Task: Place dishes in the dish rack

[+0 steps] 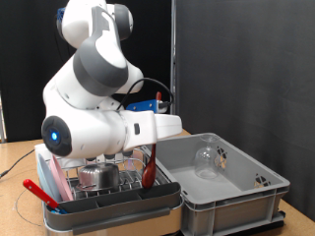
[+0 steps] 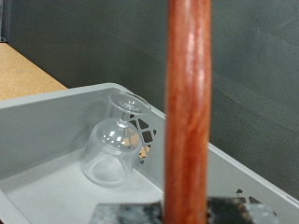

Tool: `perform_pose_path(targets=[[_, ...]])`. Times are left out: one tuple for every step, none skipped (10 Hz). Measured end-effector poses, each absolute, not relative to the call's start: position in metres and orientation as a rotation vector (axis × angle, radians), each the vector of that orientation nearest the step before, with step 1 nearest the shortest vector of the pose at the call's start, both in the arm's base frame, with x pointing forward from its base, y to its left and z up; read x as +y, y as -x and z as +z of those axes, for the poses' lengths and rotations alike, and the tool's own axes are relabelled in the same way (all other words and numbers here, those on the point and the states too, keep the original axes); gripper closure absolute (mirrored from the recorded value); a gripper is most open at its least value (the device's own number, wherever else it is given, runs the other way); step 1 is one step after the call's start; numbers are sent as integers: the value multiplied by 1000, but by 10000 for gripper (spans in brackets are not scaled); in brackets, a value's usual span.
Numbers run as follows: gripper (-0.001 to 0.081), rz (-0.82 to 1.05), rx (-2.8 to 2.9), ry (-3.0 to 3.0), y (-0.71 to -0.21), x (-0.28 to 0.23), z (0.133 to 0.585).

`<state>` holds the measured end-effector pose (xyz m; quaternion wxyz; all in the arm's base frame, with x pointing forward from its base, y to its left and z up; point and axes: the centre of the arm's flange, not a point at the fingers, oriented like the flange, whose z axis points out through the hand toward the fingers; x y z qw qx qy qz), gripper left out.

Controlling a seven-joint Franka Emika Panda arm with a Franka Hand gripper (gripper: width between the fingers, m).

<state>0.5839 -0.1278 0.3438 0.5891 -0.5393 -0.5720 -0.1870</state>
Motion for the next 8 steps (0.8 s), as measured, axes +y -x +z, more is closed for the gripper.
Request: perform_pose_path(targets=[[731, -429, -1315, 1254, -584, -128, 335], [731, -425, -1301, 1250, -585, -129, 326], [731, -423, -1292, 1246, -587, -129, 318], [731, -423, -1288, 1242, -589, -130, 313], [731, -424, -1289, 1241, -590, -131, 311], [731, -425, -1289, 1240, -592, -131, 308], [731, -425, -1289, 1240, -592, -131, 308], [731, -427, -1290, 1243, -593, -132, 307]])
